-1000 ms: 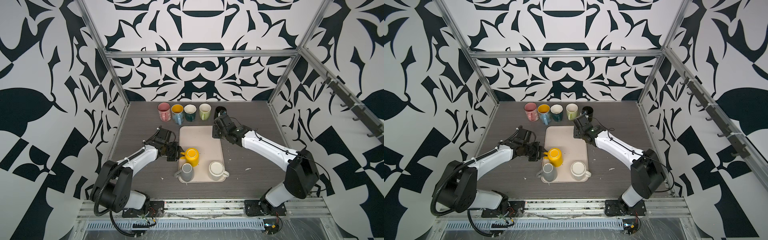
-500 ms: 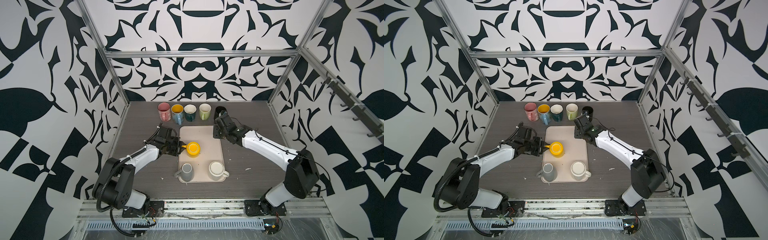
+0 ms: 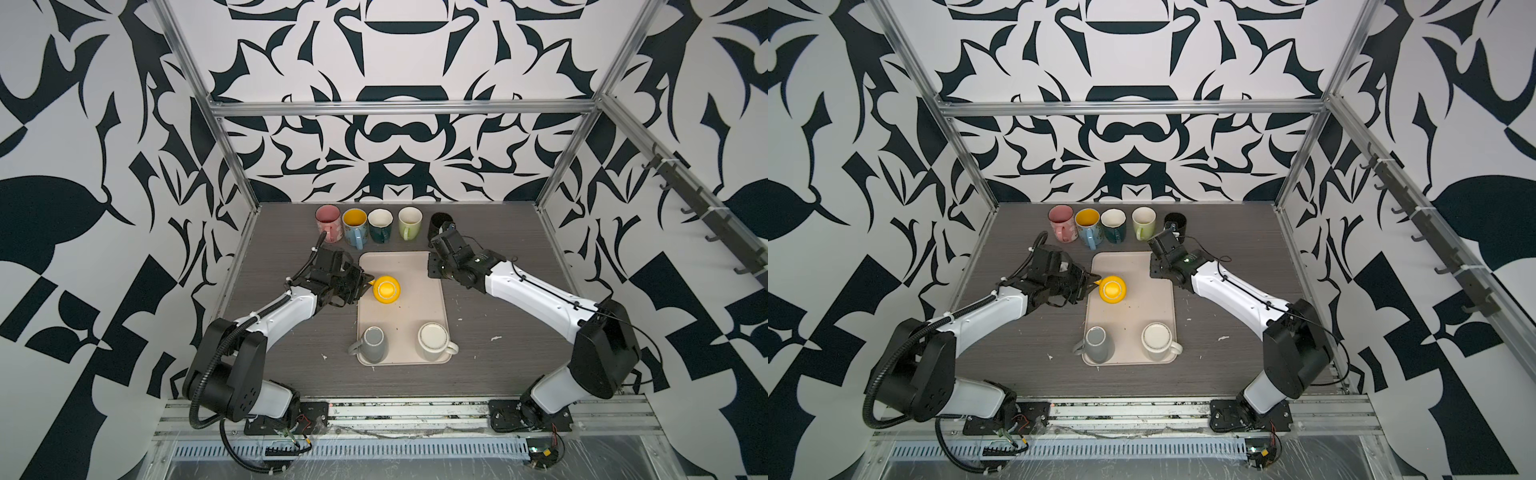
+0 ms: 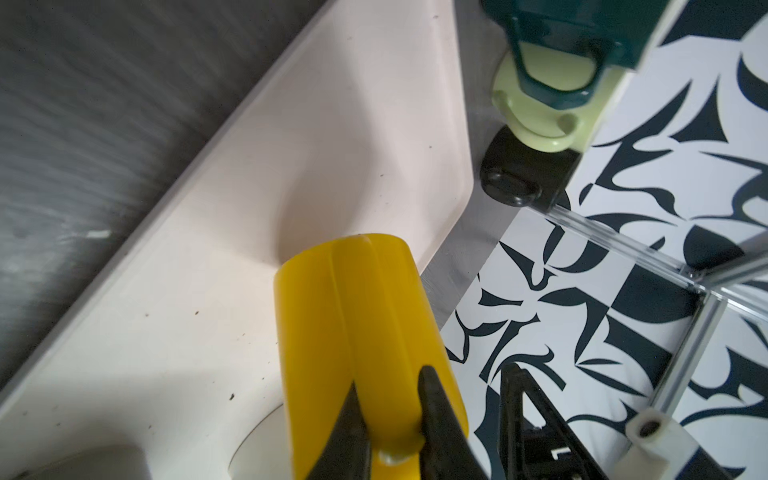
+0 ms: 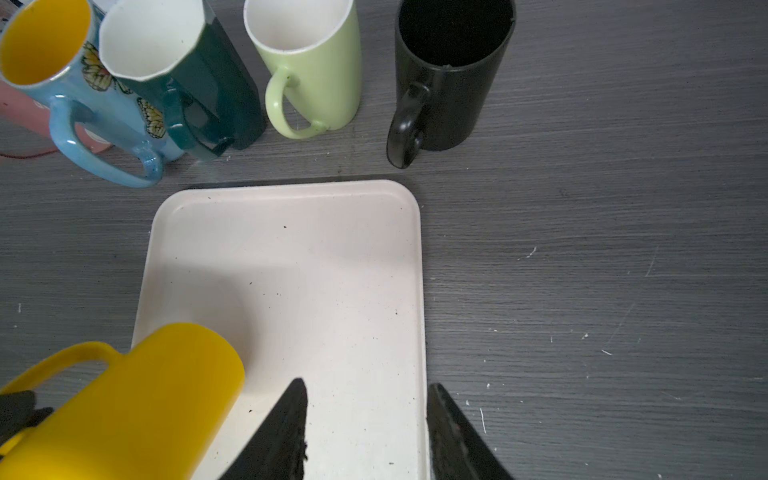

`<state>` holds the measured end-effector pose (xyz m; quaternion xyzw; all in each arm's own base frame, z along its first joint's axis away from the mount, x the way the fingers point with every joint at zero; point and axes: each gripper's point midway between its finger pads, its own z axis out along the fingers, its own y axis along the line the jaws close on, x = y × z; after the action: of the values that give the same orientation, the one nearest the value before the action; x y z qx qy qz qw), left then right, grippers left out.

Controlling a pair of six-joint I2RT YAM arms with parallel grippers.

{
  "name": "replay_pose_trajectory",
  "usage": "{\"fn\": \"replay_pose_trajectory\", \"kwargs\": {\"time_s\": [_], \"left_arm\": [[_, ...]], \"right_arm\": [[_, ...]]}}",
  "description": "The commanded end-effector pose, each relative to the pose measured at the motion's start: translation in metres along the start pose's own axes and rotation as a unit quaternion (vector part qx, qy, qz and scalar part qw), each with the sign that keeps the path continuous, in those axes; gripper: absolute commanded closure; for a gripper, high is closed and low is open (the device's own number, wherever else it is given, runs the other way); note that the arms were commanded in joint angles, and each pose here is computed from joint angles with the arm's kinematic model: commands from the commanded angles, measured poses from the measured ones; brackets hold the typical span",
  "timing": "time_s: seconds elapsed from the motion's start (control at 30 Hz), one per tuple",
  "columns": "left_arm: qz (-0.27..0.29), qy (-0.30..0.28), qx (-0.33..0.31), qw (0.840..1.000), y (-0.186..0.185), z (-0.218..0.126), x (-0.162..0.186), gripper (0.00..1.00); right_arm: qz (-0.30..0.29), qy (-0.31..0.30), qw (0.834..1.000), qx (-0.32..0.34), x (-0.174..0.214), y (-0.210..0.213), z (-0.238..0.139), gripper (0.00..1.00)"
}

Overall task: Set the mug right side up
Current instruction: 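Close the left gripper on the yellow mug's handle and lift it, then rotate the yellow mug upright with the left gripper while the right gripper approaches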

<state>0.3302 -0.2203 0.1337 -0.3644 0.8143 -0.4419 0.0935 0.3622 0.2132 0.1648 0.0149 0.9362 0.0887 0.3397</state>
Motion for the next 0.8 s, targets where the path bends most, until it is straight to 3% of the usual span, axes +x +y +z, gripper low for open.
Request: {"fn": "replay_pose_trajectory", "kwargs": {"time_s": [0.0,0.13,0.33,0.53,0.77], "left_arm": [[0.142,-0.034,0.087,0.985,-0.066,-0.029,0.004,1.0],[0.251,-0.069,0.101,0.96,-0.082,-0.043,0.012,1.0],[0.386,-0.14,0.104,0.906,-0.095,-0.064,0.023,1.0],[0.511,-0.204,0.087,0.831,-0.103,-0.077,0.035,1.0],[0.625,-0.27,0.091,0.727,-0.116,-0.082,0.064,1.0]], "right_arm": [[0.011,-0.025,1.0,-0.013,-0.014,0.001,-0.018,0.5],[0.004,-0.033,0.999,-0.021,-0.02,0.004,-0.024,0.5],[-0.011,-0.042,0.998,-0.037,-0.031,0.011,-0.037,0.5],[-0.022,-0.055,0.996,-0.062,-0.042,0.02,-0.052,0.5],[-0.027,-0.071,0.992,-0.098,-0.055,0.029,-0.074,0.5]]}}
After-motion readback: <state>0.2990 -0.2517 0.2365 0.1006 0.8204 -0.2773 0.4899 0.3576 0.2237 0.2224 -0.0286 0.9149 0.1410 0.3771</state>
